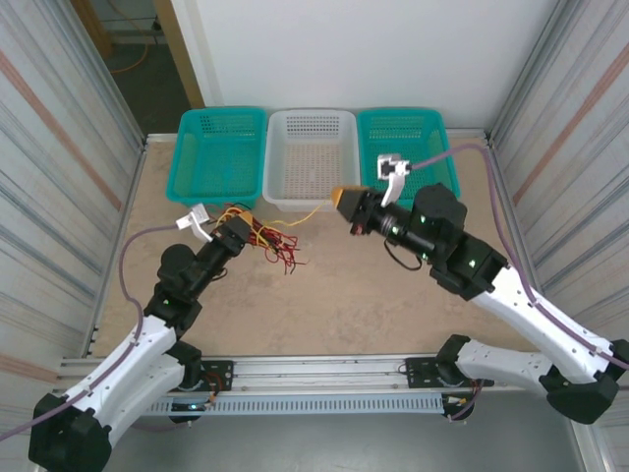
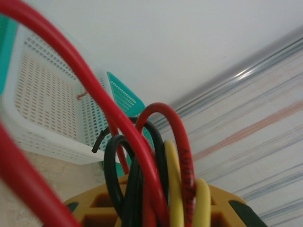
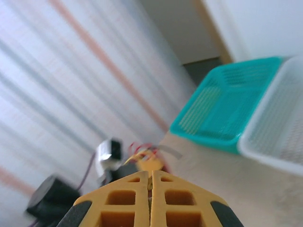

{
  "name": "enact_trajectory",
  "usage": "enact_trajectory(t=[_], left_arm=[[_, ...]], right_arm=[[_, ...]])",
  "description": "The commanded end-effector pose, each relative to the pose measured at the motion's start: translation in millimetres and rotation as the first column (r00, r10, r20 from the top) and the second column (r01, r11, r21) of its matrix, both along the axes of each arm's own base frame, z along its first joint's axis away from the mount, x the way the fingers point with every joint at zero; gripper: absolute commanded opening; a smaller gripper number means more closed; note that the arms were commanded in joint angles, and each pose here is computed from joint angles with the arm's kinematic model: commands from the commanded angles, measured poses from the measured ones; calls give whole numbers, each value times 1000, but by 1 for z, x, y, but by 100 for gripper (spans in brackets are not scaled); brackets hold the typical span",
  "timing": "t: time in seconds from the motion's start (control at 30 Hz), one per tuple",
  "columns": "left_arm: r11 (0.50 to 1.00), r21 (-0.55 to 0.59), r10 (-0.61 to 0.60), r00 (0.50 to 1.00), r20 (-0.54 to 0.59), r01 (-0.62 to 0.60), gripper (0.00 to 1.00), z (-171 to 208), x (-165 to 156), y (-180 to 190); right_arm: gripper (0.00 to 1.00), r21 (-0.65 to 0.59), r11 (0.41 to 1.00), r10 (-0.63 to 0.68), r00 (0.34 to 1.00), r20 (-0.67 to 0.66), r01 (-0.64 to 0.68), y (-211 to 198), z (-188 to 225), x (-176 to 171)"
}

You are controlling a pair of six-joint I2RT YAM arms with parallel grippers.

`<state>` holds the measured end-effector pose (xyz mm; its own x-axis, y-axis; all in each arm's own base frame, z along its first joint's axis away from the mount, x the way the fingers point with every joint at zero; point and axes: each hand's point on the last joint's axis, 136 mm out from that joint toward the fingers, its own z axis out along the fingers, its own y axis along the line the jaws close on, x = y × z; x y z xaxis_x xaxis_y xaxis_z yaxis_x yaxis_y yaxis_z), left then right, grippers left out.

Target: Untangle the cables

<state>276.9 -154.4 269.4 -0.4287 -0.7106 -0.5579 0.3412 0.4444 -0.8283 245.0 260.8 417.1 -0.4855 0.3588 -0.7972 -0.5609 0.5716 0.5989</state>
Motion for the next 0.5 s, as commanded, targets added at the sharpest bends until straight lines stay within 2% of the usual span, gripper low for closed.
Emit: enact_trajectory(t=[0.0, 0.2, 0.37, 0.47], left_arm=[[994, -26, -100, 994, 49, 102, 0, 7, -15, -13], [980, -81, -166, 973, 159, 181, 0, 43, -33, -16], [969, -158, -158, 966, 207, 192, 0, 62, -39, -9], [941, -271, -135, 960, 245, 201, 0, 74, -40, -1]], right_arm=[[0, -56, 986, -157, 987, -43, 155, -33, -14, 52], [0, -144, 929, -366, 902, -229, 341, -98, -84, 127], [0, -171, 896, -445, 831, -333, 411, -138, -128, 140], [0, -207, 890, -456, 811, -367, 407, -143, -149, 134]])
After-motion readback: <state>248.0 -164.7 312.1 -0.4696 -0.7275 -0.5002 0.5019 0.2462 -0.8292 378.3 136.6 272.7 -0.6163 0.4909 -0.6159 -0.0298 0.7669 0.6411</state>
